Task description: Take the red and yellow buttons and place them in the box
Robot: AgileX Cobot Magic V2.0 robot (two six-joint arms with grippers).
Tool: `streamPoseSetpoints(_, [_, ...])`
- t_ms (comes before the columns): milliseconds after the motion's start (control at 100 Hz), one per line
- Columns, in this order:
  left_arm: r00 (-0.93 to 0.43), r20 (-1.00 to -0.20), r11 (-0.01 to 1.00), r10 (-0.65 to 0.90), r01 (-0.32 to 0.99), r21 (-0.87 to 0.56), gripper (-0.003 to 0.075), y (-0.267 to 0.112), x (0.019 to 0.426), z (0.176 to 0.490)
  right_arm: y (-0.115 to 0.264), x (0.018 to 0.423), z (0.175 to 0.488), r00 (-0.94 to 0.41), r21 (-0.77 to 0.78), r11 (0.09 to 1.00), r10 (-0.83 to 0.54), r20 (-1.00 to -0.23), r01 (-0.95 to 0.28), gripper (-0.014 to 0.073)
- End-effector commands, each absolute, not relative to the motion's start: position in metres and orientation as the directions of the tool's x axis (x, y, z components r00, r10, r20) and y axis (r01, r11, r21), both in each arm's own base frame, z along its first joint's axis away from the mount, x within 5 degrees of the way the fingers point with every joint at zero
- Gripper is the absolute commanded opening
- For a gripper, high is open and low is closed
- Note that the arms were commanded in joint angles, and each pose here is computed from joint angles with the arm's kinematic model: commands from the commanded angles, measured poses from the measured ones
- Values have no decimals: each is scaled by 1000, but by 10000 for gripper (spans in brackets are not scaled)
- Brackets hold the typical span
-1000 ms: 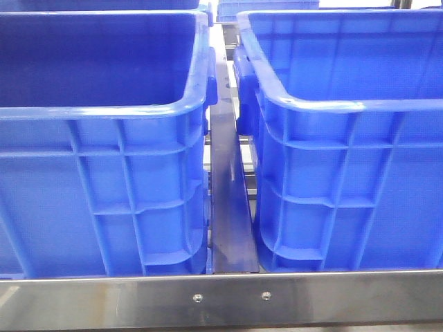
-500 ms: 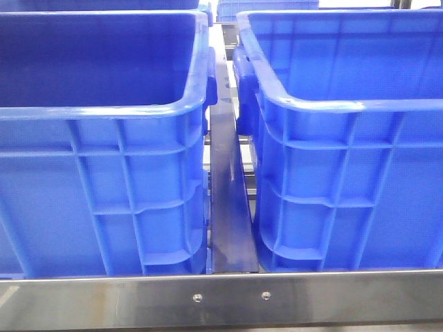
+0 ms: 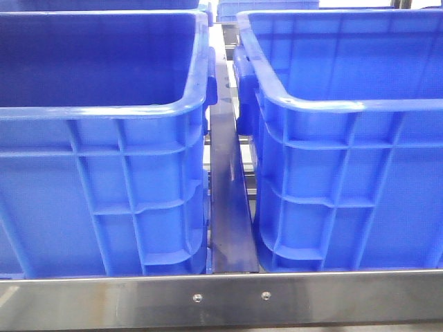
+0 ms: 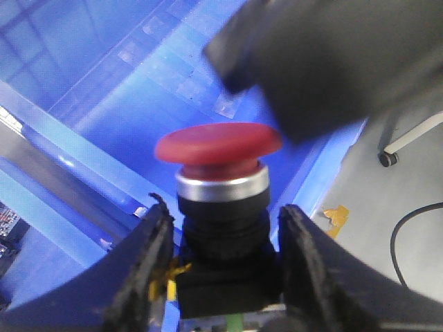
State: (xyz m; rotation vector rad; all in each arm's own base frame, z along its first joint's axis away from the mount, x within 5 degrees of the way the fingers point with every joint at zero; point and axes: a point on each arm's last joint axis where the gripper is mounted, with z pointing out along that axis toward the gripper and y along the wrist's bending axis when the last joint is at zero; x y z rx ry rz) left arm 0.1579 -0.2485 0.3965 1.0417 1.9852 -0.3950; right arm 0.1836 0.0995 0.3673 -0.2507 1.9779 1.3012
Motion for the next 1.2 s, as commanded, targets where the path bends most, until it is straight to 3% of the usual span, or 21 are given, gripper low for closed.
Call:
streamPoseSetpoints(0, [-240,-863,600,445,795,88,-19,-245,153,419,106,185,381,-682,719,416,265,-681,-557,613])
streamPoseSetpoints(310, [-240,-863,600,445,795,88,-19,-245,153,419,117,190,373,-705,723,404,226,-672,-560,600])
streamPoseSetpoints(580, [-240,-863,600,445,795,88,-19,-245,153,419,118,189,374,-710,727,388,217,-670,-567,267])
streamPoseSetpoints(720, [-240,-863,600,445,795,88,1,-245,153,419,119,188,374,-710,725,385,211,-672,-571,216])
streamPoseSetpoints(810, [-240,-863,600,445,795,88,111,-245,153,419,119,188,374,-705,719,387,208,-678,-577,216])
streamPoseSetpoints(960, [-240,-863,600,445,795,88,443,-245,153,419,118,188,374,-699,713,389,206,-685,-584,216])
streamPoseSetpoints(1030, [-240,-863,600,445,795,88,552,-245,153,419,118,188,374,-693,707,393,207,-690,-587,216])
streamPoseSetpoints(1100, [-240,-863,600,445,795,88,601,-245,153,419,118,189,374,-689,705,399,211,-693,-587,216])
streamPoseSetpoints(1190, [-242,-860,601,449,794,90,603,-244,153,419,117,191,374,-676,696,416,223,-702,-585,216])
